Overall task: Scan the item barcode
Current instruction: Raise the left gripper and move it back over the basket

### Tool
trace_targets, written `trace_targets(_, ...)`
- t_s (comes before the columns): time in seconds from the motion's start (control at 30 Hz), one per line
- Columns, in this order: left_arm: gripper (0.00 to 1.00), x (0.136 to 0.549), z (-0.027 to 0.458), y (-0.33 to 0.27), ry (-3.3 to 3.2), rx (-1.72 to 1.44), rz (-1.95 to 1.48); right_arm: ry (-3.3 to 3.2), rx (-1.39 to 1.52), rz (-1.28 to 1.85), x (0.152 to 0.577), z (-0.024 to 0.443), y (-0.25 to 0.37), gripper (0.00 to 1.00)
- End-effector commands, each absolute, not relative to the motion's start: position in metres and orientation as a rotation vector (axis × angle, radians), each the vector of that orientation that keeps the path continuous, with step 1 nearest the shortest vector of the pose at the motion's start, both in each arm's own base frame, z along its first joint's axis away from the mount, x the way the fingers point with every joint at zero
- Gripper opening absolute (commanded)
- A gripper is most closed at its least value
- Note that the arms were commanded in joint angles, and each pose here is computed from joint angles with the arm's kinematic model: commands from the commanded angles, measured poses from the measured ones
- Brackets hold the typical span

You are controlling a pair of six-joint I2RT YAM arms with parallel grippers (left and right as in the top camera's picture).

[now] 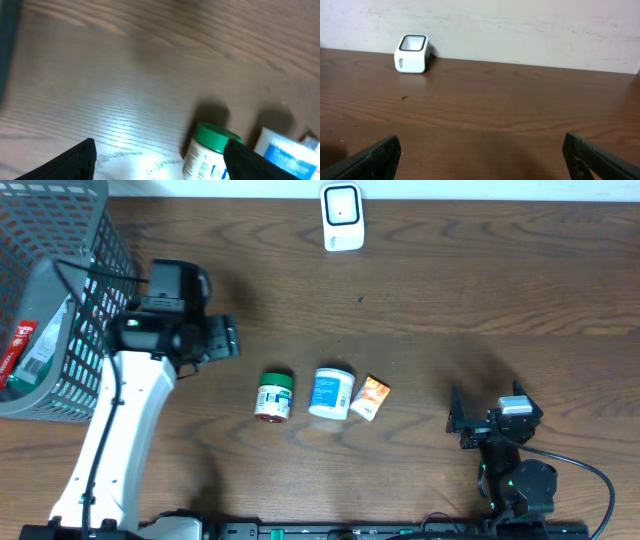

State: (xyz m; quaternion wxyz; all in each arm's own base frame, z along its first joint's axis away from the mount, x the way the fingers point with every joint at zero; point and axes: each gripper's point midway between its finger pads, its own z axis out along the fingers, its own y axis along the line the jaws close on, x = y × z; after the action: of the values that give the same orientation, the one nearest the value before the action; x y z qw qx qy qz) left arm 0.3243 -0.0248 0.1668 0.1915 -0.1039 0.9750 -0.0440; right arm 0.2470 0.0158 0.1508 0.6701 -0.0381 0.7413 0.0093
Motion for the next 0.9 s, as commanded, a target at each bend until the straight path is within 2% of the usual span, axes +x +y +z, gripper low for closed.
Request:
trace_targets(0.0, 0.79, 0.3277, 0.1790, -0.0120, 2.696, -0.402, -0.190, 1.673, -0.083, 0.012, 0.2468, 0.1499, 0.0140, 0.99)
trace_targets(0.87, 0.79, 0.3199, 0.1746, -0.0061, 2.728, -0.428, -0.167, 1.673, -0.084, 0.013, 0.2468, 0.1499, 0.0140, 0.99)
